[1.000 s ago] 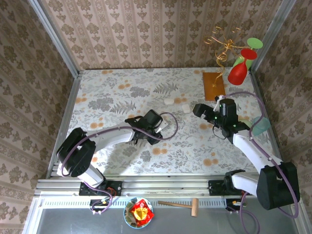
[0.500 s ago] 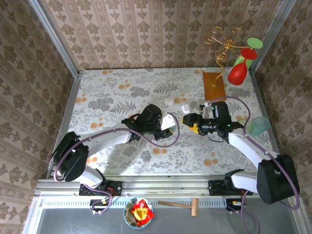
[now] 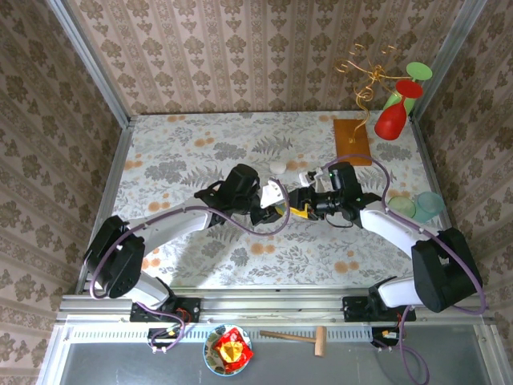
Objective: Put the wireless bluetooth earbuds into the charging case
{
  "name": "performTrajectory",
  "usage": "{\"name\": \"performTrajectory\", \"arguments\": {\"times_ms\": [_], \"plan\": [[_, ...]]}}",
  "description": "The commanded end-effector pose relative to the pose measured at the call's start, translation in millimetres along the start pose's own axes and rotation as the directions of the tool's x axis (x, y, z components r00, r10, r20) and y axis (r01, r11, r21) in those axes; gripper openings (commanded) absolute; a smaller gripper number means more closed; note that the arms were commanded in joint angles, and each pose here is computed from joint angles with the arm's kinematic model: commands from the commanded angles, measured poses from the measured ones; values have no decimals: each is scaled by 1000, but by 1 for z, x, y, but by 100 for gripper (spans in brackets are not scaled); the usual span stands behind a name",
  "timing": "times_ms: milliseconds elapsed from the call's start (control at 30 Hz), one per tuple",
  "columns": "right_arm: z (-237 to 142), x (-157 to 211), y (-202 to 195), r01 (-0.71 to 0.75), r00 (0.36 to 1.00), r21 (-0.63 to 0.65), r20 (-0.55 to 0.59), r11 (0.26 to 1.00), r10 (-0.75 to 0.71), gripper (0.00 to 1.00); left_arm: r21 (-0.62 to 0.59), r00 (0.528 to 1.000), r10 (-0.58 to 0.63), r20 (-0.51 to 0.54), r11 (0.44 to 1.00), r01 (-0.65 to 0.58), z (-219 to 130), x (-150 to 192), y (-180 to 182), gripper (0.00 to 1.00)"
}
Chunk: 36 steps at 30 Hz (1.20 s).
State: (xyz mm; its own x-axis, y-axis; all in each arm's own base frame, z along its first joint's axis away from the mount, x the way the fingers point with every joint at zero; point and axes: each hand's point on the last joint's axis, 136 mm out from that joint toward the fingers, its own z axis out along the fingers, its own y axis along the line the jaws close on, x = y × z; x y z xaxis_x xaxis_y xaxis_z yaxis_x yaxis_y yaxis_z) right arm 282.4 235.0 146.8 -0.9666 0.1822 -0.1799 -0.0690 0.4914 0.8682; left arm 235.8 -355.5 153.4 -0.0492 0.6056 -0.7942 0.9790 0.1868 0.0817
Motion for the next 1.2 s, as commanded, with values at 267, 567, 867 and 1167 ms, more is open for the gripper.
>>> {"name": "performTrajectory", "arguments": {"times_ms": [267,567,867,1167], "plan": [[3,1,19,38,999,-47,-34,998,-40,52,23,991,37,128,999,-41,-12,-26,2,30],[-4,-9,34,11,1000,-84,-3,996,-12,21,32,962,-39,271,999,31,-32,-40,13,55],[-39,-44,89,20,990,-282,139,959,20,16,-131,840,0,543,988,85,-88,-77,42,96],[-63,-61,145,-11,984,-464,151,886,91,13,-308,758,99,644,941,139,-119,-91,73,100]]}}
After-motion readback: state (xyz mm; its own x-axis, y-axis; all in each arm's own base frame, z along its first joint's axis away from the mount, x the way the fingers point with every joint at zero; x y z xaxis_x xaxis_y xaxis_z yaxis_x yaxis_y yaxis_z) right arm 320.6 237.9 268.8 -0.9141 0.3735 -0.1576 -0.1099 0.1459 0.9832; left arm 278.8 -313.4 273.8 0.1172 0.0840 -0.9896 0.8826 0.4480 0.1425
